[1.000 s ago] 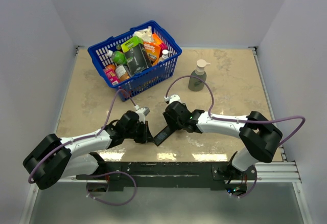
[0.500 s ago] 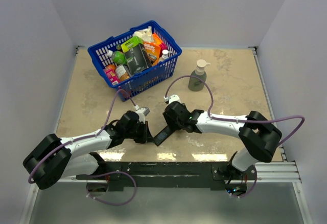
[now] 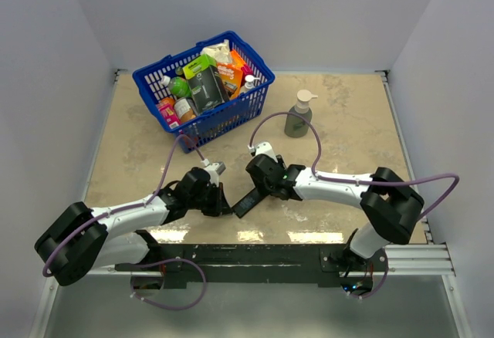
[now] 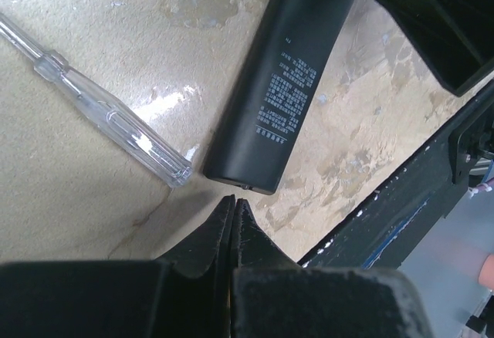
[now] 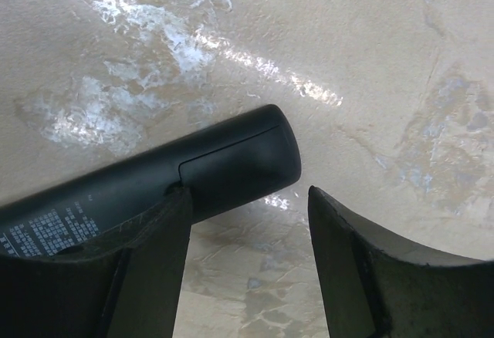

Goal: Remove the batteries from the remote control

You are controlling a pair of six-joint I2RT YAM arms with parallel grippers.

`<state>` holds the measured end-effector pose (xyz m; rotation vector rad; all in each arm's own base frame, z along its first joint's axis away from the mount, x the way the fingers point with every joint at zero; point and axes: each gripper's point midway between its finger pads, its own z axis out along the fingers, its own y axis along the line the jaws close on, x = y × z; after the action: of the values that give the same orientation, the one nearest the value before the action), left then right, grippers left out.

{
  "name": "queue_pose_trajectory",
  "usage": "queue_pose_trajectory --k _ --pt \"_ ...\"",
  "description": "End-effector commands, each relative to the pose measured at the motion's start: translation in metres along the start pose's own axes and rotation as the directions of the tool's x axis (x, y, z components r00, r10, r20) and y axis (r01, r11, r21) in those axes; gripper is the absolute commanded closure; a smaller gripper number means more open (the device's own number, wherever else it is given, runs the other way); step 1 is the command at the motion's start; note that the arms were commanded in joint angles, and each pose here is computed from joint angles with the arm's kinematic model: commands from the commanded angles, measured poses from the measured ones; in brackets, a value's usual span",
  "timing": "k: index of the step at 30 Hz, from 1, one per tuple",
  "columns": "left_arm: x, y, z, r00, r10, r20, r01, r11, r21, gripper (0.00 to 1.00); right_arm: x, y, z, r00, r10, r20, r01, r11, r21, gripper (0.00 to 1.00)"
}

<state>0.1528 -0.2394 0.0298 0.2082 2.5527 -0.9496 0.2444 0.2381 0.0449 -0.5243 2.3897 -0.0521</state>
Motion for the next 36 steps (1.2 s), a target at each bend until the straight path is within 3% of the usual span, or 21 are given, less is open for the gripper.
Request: queue_pose_trajectory --k 1,9,16,28,36 --pt "-0.008 -0.003 0.0 0.999 0.021 0.032 -0.022 1.0 0.009 1.0 -0.021 -0.02 -0.012 0.997 0.034 0.064 -0.04 0.995 0.096 0.37" --pt "-0.006 -0.001 0.0 0.999 0.022 0.03 -0.022 1.0 0.001 1.0 -0.031 -0.023 -0.021 0.995 0.03 0.097 -0.038 0.995 0.088 0.37" --pt "-0.008 -0.005 -0.001 0.999 0.019 0.036 -0.02 1.0 0.012 1.0 -0.034 0.022 -0.024 0.992 0.015 0.126 0.007 0.985 -0.172 0.35" --pt "-0.008 -0.005 -0.001 0.999 0.023 0.034 -0.024 1.0 0.012 1.0 -0.014 0.015 0.003 0.998 -0.054 0.021 0.055 0.996 -0.065 0.36" --pt "-0.008 -0.004 -0.001 0.999 0.023 0.034 -0.023 1.0 0.008 1.0 -0.012 0.009 0.002 0.999 -0.045 0.018 0.046 0.998 -0.04 0.41"
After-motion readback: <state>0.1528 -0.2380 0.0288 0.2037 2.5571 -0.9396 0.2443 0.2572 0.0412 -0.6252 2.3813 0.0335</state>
